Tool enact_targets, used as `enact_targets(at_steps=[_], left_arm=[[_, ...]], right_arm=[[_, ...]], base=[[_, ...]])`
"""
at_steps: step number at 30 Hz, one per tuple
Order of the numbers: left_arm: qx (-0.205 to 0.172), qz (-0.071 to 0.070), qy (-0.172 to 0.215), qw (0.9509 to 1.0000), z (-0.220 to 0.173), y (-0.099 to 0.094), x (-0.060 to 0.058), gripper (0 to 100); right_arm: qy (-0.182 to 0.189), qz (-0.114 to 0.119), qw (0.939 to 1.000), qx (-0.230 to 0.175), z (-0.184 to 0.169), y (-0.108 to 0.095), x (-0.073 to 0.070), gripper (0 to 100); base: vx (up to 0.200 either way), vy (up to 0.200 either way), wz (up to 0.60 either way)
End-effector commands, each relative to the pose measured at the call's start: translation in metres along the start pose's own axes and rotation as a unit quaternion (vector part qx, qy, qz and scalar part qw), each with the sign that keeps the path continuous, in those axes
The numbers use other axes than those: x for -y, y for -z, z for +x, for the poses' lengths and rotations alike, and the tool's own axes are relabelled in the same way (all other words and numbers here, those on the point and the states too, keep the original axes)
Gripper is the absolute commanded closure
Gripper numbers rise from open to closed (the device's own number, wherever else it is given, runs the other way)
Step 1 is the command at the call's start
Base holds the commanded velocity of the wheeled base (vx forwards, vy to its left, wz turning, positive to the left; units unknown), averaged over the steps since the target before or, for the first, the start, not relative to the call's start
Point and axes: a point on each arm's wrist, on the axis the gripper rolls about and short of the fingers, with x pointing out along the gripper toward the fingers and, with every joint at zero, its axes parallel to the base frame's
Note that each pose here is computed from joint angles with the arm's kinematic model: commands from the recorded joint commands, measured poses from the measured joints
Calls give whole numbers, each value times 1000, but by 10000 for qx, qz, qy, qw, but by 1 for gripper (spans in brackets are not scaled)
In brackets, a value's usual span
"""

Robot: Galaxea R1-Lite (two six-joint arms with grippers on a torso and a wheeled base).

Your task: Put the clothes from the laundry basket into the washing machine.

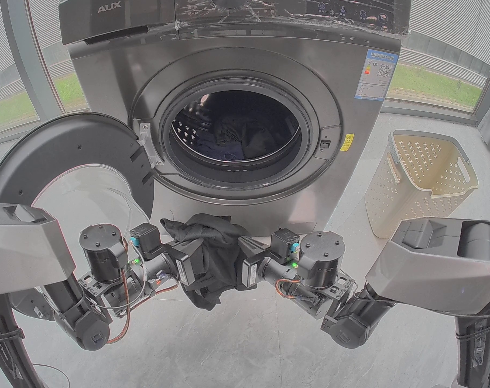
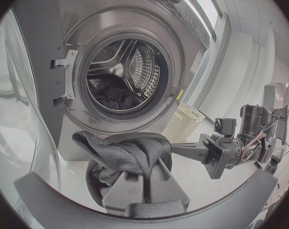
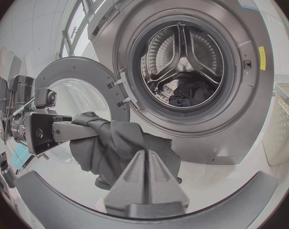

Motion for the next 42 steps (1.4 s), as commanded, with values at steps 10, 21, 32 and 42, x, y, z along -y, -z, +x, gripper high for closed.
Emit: enact_targets(at_steps=[10,21,32,42], left_arm=[[160,16,-39,9999,3,-7,-3,100],[1177,-48,-203,9928,5,-56,-1,100],[1555,-109,-102,9877,1,-77,3,100],[1570,-112,-6,9875,0,-78,10,100]], right_arm=[[461,15,9989,94,-15,-22,37,100],[710,25,9975,16,-19,-16,57,100],[198,22,9998,-83,-21,-8,17,0],[226,110,9988,414,0,-24,23,0]], base=[[0,0,0],[0,0,0],[0,0,0],[0,0,0]])
